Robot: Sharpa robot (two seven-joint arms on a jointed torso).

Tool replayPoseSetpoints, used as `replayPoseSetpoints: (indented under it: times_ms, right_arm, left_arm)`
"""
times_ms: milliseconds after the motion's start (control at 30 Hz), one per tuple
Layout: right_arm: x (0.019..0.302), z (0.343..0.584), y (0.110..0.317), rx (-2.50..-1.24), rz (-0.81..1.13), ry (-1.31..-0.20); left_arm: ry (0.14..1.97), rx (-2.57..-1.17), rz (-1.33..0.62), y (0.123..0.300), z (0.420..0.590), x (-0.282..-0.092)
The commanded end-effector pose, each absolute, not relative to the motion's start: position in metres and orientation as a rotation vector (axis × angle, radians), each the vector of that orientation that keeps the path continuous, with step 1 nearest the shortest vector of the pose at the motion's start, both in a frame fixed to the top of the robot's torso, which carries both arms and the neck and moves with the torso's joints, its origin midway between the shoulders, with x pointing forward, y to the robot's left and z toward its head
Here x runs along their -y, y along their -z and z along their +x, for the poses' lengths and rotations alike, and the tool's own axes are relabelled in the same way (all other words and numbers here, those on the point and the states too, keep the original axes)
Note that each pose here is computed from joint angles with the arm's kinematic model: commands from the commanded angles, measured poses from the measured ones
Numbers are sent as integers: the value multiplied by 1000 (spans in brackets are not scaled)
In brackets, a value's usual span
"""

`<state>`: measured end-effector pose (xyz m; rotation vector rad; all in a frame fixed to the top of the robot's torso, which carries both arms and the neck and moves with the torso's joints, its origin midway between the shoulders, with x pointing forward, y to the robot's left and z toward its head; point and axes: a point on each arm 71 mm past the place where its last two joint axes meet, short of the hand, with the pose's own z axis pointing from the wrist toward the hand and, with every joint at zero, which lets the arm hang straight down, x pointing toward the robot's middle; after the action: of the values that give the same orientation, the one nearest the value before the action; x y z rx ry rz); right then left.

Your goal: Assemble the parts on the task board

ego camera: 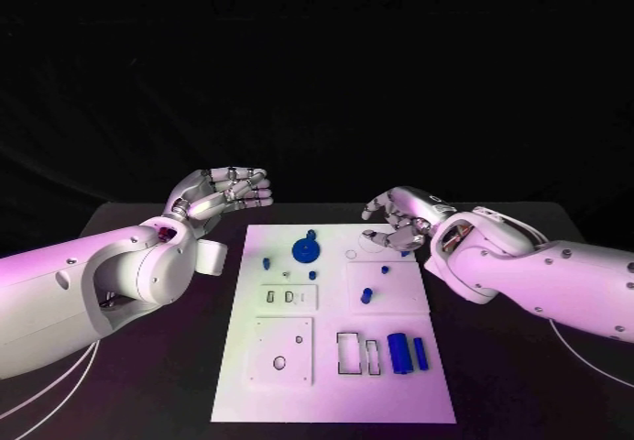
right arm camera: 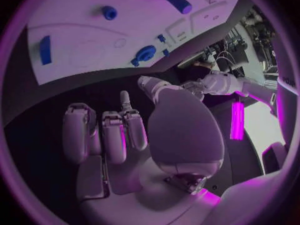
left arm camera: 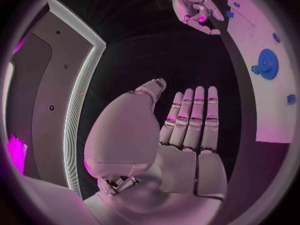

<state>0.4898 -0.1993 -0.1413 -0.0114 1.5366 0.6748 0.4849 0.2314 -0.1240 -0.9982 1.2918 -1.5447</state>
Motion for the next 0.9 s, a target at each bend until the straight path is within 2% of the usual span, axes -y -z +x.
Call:
replayPoseSetpoints:
  times_ms: [33, 267, 467, 900]
  right_arm:
    - [213, 483, 145, -1640, -29, -839]
    - [261, 487, 147, -1647, -23, -776]
    - [285, 490, 156, -1655, 11, -717]
    - [288, 500, 181, -1665, 51, -662]
  left_arm:
    - [1574, -1297, -988, 124, 485, -228]
    - [1577, -1302, -989, 126, 485, -227]
    - [1574, -1303, -991, 128, 486, -228]
    - [1572, -1305, -993, 129, 486, -228]
